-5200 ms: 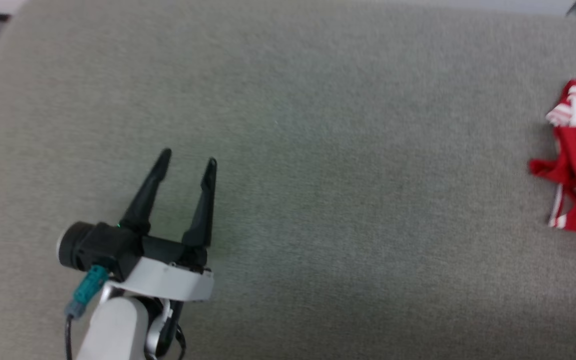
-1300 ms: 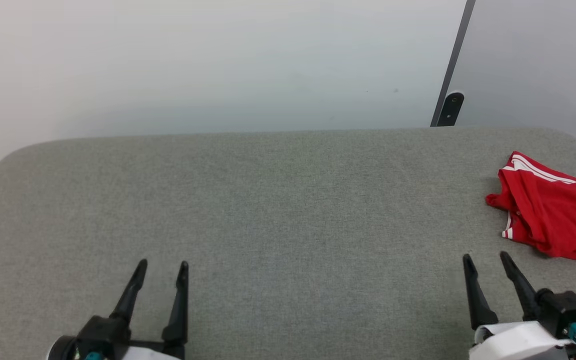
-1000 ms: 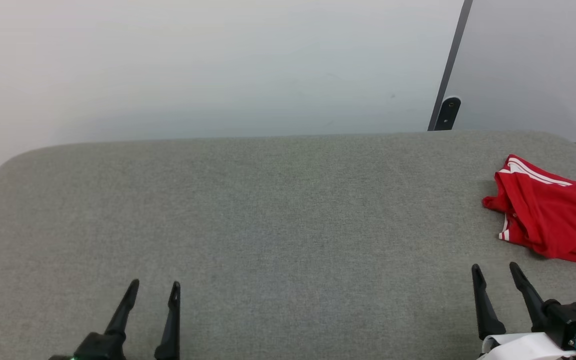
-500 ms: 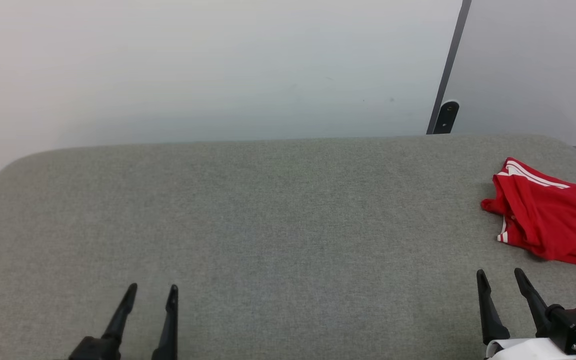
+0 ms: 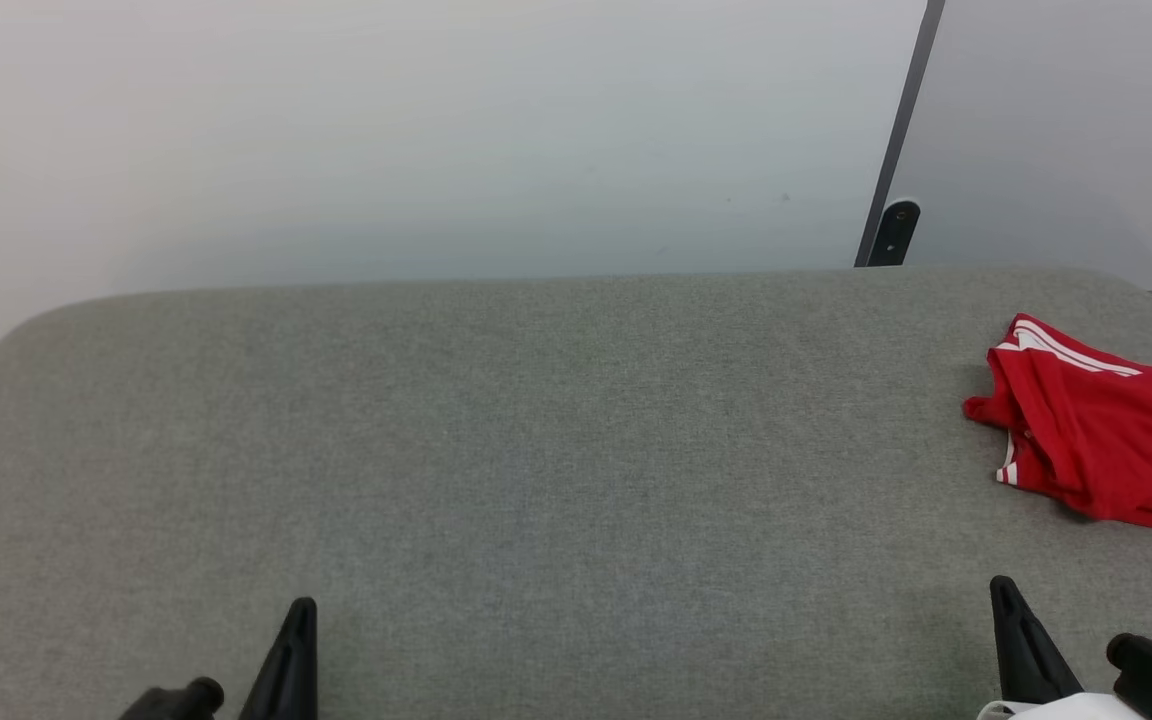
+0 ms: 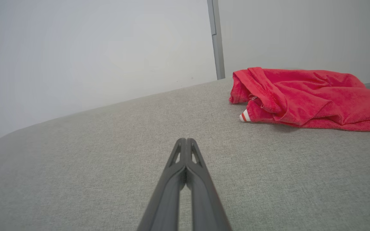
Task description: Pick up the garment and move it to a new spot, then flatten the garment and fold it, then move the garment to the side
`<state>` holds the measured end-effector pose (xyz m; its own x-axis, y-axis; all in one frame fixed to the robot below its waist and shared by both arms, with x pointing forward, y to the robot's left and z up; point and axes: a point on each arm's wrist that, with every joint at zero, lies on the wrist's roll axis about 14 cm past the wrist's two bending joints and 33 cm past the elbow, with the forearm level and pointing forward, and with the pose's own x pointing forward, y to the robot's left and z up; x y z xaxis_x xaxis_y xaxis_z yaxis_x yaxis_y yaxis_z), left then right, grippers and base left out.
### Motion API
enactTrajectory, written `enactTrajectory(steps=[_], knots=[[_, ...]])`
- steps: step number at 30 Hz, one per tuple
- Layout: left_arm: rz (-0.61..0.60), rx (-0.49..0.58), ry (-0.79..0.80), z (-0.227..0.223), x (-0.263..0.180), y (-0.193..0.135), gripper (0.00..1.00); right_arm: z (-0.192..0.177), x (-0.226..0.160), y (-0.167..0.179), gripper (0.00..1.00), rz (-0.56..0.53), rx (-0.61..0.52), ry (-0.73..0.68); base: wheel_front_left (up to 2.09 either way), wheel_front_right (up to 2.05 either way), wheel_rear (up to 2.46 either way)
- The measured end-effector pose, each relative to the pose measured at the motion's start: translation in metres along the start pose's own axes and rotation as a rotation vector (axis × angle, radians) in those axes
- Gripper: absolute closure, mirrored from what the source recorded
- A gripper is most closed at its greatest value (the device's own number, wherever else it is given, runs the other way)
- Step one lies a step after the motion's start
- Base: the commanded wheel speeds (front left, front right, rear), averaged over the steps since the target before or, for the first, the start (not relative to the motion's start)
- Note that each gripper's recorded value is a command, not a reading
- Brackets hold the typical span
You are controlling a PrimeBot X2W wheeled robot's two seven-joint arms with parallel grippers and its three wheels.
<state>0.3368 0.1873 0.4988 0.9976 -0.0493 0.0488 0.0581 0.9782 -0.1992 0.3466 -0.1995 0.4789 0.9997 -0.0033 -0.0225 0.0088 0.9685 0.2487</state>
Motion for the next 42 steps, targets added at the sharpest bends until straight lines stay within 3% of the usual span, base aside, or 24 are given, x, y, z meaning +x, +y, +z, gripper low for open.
enactTrajectory(steps=[20, 42], knots=[[0.071, -0.351, 0.01, 0.001, 0.013, 0.01, 1.0, 0.005, 0.008, -0.006, 1.0, -0.054, 0.338, 0.001, 0.0, 0.0, 0.0], [0.106, -0.662, 0.02, 0.0, 0.024, 0.015, 1.0, 0.008, 0.017, -0.006, 1.0, -0.068, 0.64, 0.006, 0.0, 0.0, 0.0]])
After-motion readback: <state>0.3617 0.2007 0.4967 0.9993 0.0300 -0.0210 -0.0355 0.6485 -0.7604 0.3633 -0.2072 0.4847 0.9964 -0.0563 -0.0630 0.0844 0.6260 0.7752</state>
